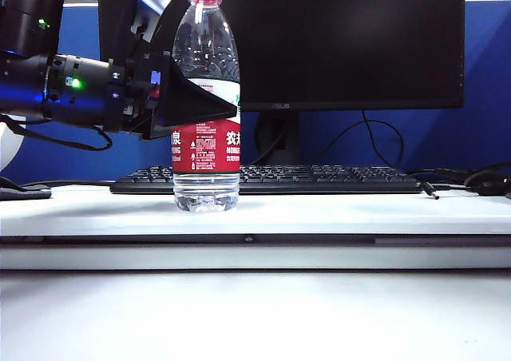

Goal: Unscrew the cap from the plastic bottle on the table.

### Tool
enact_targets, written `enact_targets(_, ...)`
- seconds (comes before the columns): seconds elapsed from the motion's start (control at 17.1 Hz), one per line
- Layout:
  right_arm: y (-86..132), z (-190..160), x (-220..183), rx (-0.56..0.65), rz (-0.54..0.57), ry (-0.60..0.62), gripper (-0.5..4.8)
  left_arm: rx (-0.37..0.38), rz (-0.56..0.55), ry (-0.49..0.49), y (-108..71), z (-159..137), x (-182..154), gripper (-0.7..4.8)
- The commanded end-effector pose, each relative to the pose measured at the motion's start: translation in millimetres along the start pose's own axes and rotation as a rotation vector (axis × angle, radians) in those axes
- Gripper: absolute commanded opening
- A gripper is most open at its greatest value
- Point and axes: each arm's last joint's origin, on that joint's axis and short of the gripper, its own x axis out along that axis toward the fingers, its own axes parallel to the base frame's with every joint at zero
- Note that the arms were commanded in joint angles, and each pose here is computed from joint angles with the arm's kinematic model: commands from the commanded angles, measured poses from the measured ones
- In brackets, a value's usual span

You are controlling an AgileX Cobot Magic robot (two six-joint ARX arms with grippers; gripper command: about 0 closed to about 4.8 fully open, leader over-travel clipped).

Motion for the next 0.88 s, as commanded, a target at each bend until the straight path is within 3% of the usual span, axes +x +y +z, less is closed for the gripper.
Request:
enact_targets(0.06,15,4,0,0.093,-0.072,-0.1,3.37,-0.07,-0.001,0.067,-1.8,-12,0,3.16)
enact_targets(0.7,25,-11,26,0.147,-0.101,-0.153,3.36,-0.078,-0.001,0.068,-1.8,-12,0,3.16)
enact_targets(0.76,26,-11,27,0.151,-0.101,-0.155,3.3,-0.078,-0.001,0.068,-1.8,-12,0,3.16)
enact_targets(0.88,25,-11,28,0.153,-0.104,-0.157,2.57,-0.078,-0.001,0.068,-1.8,-12,0,3.16)
